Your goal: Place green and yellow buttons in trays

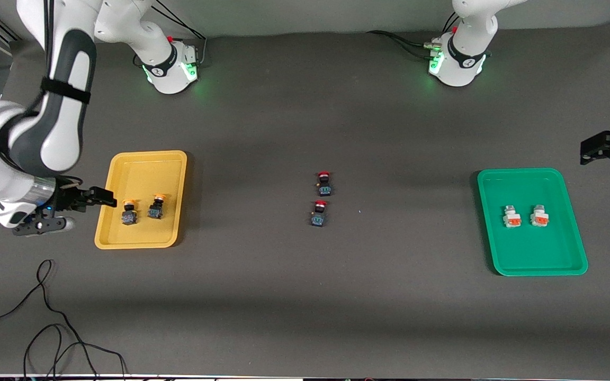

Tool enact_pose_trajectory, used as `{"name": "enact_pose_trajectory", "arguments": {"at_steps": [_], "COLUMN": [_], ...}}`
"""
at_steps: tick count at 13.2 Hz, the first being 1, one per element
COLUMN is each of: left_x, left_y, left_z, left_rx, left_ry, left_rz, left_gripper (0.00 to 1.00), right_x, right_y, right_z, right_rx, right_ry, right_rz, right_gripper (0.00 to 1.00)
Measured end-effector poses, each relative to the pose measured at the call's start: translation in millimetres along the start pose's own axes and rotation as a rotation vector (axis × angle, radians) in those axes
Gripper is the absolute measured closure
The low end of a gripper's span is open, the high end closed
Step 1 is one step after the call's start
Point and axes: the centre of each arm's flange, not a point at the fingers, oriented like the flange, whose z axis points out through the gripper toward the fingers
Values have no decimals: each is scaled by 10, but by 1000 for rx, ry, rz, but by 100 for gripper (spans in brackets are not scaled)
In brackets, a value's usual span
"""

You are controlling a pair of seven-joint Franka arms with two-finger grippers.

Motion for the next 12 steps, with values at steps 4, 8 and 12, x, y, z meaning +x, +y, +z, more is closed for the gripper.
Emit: {"name": "enact_pose_trajectory", "arguments": {"at_steps": [4, 8, 12], "left_x": [113, 129, 133], "left_y": [410, 480, 504], "left_z": [-59, -65, -67], "left_rx": [20, -41, -63], "left_ry": [5, 20, 20], "left_rz": [6, -52, -155], "left_gripper": [1, 1, 1], "right_x": [-131, -340, -369], "right_y": [-511, -562, -534], "right_z": [-1107, -1725, -1788], "right_rx": [-20, -53, -75], "right_ry": [-53, -19, -21], "right_rz": [69, 87, 96], "right_gripper": [5, 5, 4]}}
